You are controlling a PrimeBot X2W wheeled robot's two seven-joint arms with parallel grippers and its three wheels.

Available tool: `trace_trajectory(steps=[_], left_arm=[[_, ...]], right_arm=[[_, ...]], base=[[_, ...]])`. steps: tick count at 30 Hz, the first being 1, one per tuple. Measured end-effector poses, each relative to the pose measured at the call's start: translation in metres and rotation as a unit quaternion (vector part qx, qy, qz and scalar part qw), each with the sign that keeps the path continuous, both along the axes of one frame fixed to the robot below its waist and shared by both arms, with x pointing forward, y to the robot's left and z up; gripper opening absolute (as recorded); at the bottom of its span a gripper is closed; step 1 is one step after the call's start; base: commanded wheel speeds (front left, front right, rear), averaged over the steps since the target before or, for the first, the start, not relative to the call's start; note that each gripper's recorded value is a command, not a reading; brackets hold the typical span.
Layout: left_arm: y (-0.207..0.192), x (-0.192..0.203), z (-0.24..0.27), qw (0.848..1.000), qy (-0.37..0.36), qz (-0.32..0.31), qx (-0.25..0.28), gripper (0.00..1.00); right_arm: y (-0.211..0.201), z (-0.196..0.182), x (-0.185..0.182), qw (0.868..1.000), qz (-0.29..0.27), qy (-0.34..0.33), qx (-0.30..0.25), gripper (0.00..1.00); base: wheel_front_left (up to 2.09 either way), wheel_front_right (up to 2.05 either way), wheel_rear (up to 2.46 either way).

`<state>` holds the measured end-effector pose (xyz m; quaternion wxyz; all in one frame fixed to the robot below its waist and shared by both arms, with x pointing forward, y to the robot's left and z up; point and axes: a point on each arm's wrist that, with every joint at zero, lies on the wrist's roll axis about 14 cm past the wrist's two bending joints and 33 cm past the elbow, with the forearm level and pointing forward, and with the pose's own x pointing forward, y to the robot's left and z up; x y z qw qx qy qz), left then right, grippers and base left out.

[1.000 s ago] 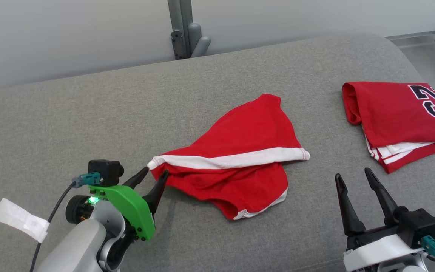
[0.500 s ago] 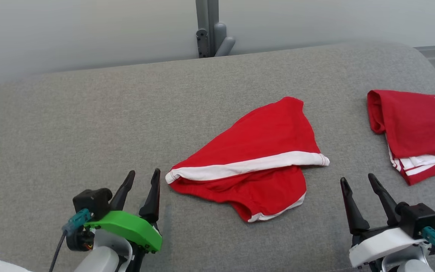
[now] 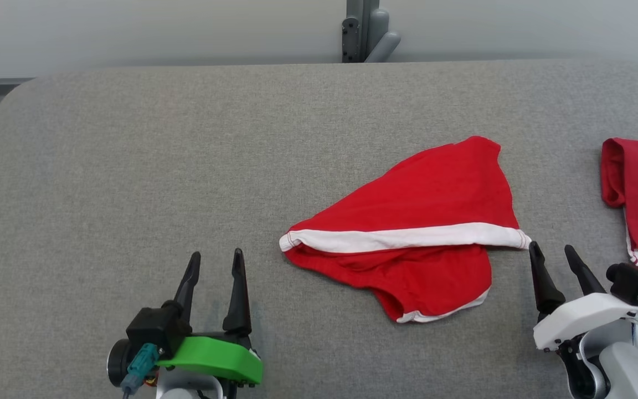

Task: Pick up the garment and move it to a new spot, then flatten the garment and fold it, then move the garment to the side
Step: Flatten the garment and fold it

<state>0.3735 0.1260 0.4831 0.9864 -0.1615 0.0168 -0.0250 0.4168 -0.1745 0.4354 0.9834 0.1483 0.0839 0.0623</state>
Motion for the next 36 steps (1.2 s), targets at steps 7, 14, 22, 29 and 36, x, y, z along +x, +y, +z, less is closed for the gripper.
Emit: trace_trajectory(steps=[7, 14, 22, 29, 36], left_arm=[[-0.004, -0.004, -0.013, 1.000, 0.012, -0.015, 0.020, 1.00], [-0.004, -0.002, -0.018, 0.999, 0.015, -0.024, 0.035, 1.00], [-0.009, -0.005, -0.021, 0.999, 0.019, -0.036, 0.036, 1.00], [-0.012, -0.006, -0.021, 0.998, 0.019, -0.041, 0.036, 1.00], [-0.016, -0.005, -0.017, 0.998, 0.012, -0.047, 0.035, 1.00]], right_arm=[[0.003, -0.027, 0.015, 0.999, 0.012, 0.048, -0.004, 1.00], [0.007, -0.039, 0.024, 0.997, 0.017, 0.068, -0.010, 1.00], [0.013, -0.043, 0.026, 0.997, 0.027, 0.077, -0.018, 0.00], [0.010, -0.034, 0.027, 0.997, 0.033, 0.062, -0.036, 0.00], [-0.013, -0.004, 0.034, 0.998, 0.011, 0.009, -0.064, 0.00]], base=[[0.00, 0.00, 0.00], [0.00, 0.00, 0.00], [0.00, 0.00, 0.00], [0.00, 0.00, 0.00], [0.00, 0.00, 0.00]])
